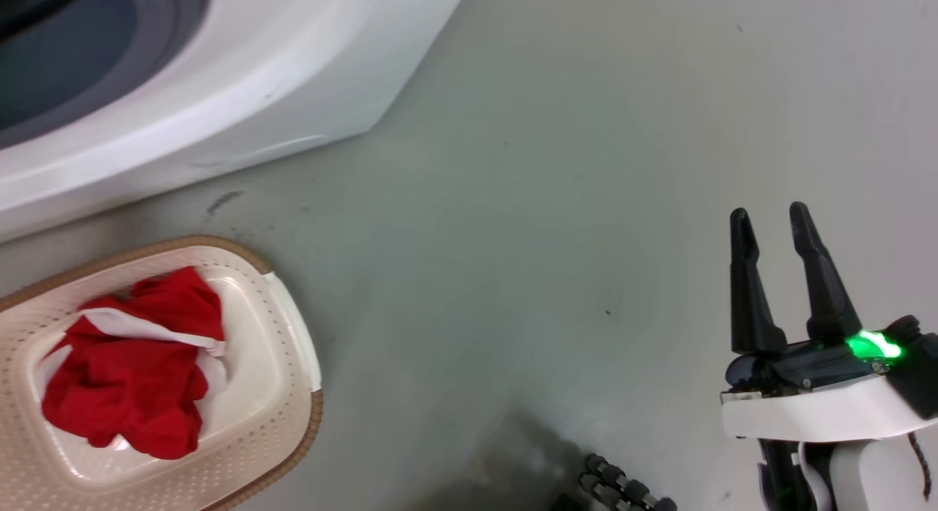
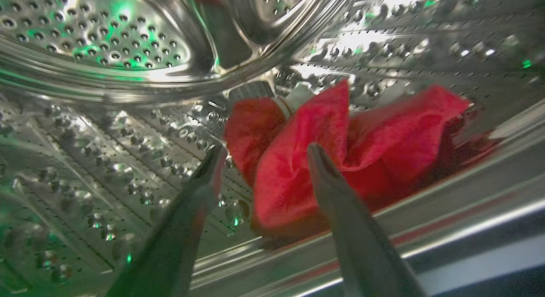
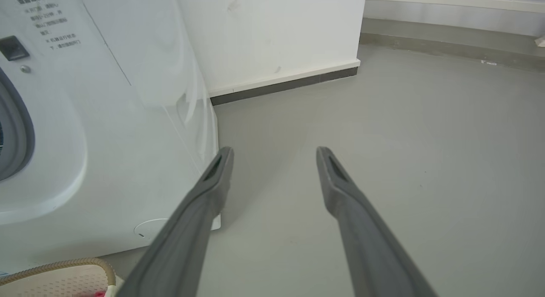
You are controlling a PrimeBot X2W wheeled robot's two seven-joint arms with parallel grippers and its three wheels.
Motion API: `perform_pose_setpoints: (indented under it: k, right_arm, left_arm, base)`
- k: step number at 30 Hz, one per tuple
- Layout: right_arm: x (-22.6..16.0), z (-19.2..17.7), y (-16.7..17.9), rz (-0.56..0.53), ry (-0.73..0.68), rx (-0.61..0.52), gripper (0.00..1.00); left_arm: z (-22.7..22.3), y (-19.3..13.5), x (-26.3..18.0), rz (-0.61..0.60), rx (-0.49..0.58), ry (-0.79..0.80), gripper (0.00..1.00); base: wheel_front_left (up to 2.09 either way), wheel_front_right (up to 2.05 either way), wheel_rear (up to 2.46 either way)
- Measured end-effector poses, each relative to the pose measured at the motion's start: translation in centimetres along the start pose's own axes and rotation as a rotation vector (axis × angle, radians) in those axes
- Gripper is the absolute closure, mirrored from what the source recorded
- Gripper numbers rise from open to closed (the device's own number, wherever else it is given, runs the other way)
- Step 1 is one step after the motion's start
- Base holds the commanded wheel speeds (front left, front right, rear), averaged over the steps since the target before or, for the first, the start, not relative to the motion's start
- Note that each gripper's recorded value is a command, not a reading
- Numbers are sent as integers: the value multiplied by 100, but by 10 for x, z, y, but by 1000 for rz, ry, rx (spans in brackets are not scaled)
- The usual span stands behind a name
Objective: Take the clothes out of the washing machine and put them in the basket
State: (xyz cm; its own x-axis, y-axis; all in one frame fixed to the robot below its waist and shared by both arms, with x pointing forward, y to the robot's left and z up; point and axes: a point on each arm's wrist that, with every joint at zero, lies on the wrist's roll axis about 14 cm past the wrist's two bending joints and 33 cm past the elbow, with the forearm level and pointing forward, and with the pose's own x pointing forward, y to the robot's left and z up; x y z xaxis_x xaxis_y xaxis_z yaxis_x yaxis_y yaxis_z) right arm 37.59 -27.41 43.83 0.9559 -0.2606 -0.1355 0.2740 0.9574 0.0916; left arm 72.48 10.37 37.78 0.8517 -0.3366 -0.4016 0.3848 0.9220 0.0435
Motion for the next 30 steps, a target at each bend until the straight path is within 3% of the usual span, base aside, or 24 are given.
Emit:
perform_pose_setpoints:
  k: [11,17,26,30]
  right_arm:
    - [-10,-24,1,-18,94,-32,0]
    - [-12,-38,8,-4,137,-24,0]
    - [-15,-42,13,3,151,-12,0]
    - [-14,-42,12,-3,150,-5,0]
  left_arm:
    - [-7,10,52,16,-32,157,0]
    - [-34,18,63,44,-54,268,0]
    - [-55,-22,71,-53,-130,378,0]
    - [-68,-20,69,-54,-112,425,0]
  base:
    - [0,0,0]
    - [0,0,0]
    - [0,0,0]
    - [0,0,0]
